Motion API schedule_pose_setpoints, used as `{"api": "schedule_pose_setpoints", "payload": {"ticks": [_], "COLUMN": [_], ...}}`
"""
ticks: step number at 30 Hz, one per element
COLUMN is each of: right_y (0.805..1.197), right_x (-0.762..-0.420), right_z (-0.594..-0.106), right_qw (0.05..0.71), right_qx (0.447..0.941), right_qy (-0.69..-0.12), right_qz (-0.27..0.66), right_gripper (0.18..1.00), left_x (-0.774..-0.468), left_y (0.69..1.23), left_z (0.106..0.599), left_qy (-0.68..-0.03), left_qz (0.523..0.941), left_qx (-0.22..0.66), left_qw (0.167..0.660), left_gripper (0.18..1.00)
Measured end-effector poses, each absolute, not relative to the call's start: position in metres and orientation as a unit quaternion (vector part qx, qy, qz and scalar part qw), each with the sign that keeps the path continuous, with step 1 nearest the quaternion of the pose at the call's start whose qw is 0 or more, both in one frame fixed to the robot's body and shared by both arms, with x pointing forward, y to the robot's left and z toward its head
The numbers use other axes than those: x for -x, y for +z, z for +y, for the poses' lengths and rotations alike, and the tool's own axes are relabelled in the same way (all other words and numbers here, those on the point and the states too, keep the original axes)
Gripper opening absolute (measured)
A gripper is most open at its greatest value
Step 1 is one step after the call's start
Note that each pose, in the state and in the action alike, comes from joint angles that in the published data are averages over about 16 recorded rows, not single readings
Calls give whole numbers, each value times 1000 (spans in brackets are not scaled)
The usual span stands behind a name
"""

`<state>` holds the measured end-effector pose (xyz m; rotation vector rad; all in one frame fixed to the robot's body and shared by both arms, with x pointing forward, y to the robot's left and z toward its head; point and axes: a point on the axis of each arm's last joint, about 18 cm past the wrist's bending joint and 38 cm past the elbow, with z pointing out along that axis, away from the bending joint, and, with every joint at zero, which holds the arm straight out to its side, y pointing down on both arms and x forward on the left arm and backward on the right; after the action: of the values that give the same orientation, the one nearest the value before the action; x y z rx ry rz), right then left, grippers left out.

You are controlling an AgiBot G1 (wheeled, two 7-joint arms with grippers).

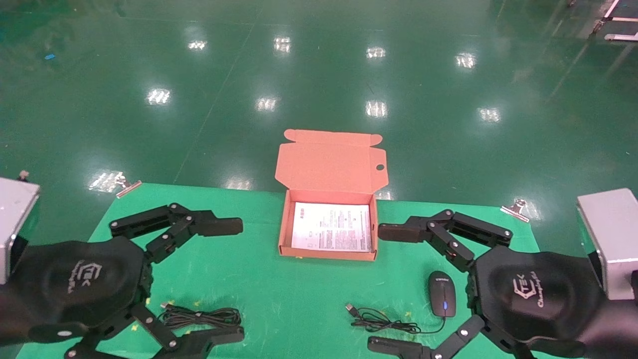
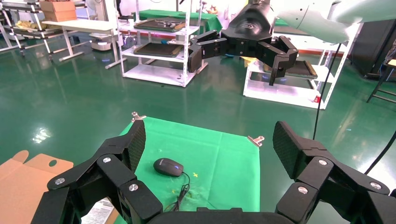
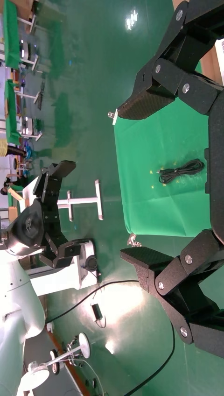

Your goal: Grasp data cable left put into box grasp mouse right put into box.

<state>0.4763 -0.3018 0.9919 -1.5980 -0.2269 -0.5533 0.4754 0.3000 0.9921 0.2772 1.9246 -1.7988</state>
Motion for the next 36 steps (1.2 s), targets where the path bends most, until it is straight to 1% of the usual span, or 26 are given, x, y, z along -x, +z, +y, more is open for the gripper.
{"api": "schedule_pose_setpoints", "payload": {"ticks": [13,20,24,27,36], "right_y": [992,986,979,973,952], "right_x": [-476,-479,-483,-489,-516], "right_z": [-302,-301,-298,-296,-292], "right_qw": [657,627,589,547,385], "right_qx": [706,726,747,768,824], "right_qy": [-244,-258,-274,-290,-333], "right_qz": [-100,-118,-141,-164,-250], "right_gripper": [1000,1000,1000,1000,1000], "left_x": [-475,-480,-487,-494,-524], "left_y": [992,986,979,971,939], "left_z": [300,298,296,295,296], "left_qy": [-657,-629,-598,-569,-456], "left_qz": [706,729,752,774,845], "left_qx": [-103,-110,-113,-114,-111], "left_qw": [245,249,251,252,258], "left_gripper": [1001,1001,1001,1001,1001]}}
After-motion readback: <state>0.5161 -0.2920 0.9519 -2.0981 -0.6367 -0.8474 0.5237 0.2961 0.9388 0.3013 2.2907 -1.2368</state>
